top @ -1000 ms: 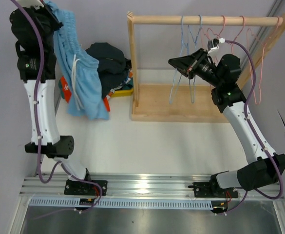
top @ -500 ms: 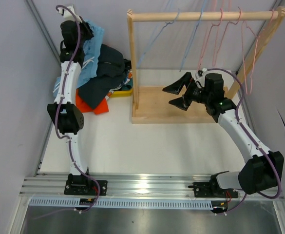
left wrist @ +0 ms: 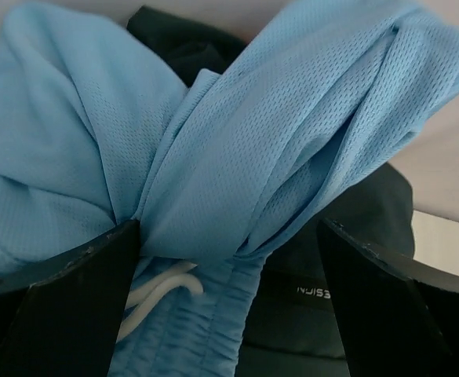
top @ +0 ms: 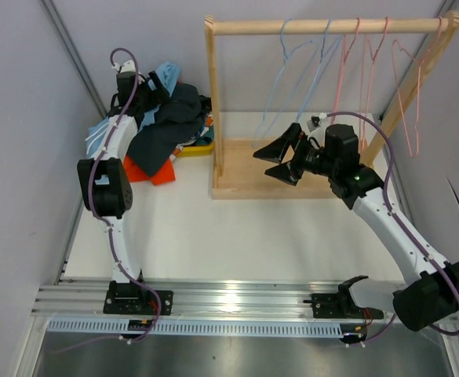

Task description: Remove the shorts from the hanger

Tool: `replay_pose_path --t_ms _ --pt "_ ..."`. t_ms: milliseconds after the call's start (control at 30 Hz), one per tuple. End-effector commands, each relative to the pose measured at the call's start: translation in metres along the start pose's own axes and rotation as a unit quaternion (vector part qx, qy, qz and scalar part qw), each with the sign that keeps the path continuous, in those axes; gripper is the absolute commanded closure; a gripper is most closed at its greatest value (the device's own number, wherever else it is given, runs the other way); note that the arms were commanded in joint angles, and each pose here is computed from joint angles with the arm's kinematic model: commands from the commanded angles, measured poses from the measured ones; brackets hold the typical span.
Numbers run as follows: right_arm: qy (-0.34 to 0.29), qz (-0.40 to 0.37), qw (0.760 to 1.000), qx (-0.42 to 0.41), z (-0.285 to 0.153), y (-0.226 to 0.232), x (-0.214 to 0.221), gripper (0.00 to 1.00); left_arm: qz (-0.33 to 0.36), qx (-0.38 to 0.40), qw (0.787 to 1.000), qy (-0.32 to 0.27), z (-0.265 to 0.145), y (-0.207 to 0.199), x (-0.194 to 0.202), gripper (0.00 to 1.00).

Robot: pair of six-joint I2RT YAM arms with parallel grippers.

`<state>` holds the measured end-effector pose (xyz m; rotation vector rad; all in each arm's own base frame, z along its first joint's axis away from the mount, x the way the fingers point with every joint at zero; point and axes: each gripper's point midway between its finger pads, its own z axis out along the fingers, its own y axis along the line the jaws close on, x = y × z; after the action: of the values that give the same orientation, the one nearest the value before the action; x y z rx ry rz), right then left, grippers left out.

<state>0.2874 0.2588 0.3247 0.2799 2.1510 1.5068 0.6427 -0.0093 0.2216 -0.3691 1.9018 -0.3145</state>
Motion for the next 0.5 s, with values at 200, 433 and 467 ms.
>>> replay_pose_path --t_ms 200,433,467 --pt "-0.004 -0.024 1.000 -0.016 -0.034 0.020 0.051 0.01 0.040 0.039 0.993 -0.107 -0.169 -0.060 -0.113 0.01" --pt "-0.034 -0.066 0.997 0.018 -0.064 0.016 0.073 0.01 0.078 0.045 0.986 -0.139 -0.286 -0.077 -0.135 0.01" --pt "-0.040 -0.079 0.996 0.010 -0.072 0.020 0.075 0.01 0.080 0.054 0.983 -0.156 -0.317 -0.082 -0.141 0.01"
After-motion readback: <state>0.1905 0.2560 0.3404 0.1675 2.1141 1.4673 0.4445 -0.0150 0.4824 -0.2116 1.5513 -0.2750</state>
